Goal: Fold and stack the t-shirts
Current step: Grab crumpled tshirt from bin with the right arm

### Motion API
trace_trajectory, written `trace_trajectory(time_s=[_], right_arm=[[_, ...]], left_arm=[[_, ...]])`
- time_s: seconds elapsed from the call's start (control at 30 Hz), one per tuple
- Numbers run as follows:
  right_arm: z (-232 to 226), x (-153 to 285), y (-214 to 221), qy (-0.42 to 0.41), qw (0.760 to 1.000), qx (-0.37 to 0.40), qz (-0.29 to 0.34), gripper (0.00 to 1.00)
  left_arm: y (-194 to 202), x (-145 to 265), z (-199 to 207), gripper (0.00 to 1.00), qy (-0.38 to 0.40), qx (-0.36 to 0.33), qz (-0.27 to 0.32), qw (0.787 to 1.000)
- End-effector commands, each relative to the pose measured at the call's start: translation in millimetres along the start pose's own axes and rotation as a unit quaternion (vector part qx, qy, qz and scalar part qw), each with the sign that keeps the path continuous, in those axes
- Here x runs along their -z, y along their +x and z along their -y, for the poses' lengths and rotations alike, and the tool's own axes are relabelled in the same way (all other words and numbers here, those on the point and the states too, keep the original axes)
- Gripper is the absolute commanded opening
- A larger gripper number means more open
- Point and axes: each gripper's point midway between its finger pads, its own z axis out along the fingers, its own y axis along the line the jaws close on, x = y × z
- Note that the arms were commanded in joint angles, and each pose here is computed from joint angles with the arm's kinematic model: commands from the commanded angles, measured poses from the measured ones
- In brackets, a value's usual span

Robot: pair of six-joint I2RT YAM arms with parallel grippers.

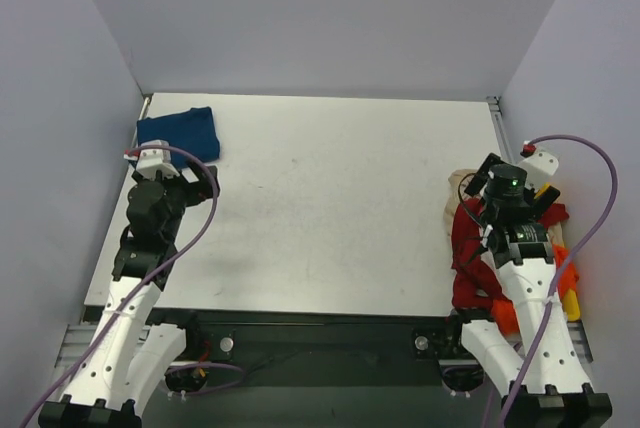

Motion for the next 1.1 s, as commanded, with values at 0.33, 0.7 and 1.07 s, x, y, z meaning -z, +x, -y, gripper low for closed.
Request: trace_trajectory(time_s=[0.33,0.7,1.07], right_arm=[[18,-62,49,0.026,0.982,-0.049,-0.179,0.92],[21,-91,58,0.057,0.977,-0.058,-0.197,0.90],[9,-110,66,0.046,0.971,-0.050,-0.229,0.52]], left_arm=[[3,-7,8,0.97,0.025,-0.004,0.003,1.000],[6,-10,10,0.97,0.027,-0.007,-0.002,1.000],[6,-9,8,0.97,0.024,-0.009,-0.005,1.000]])
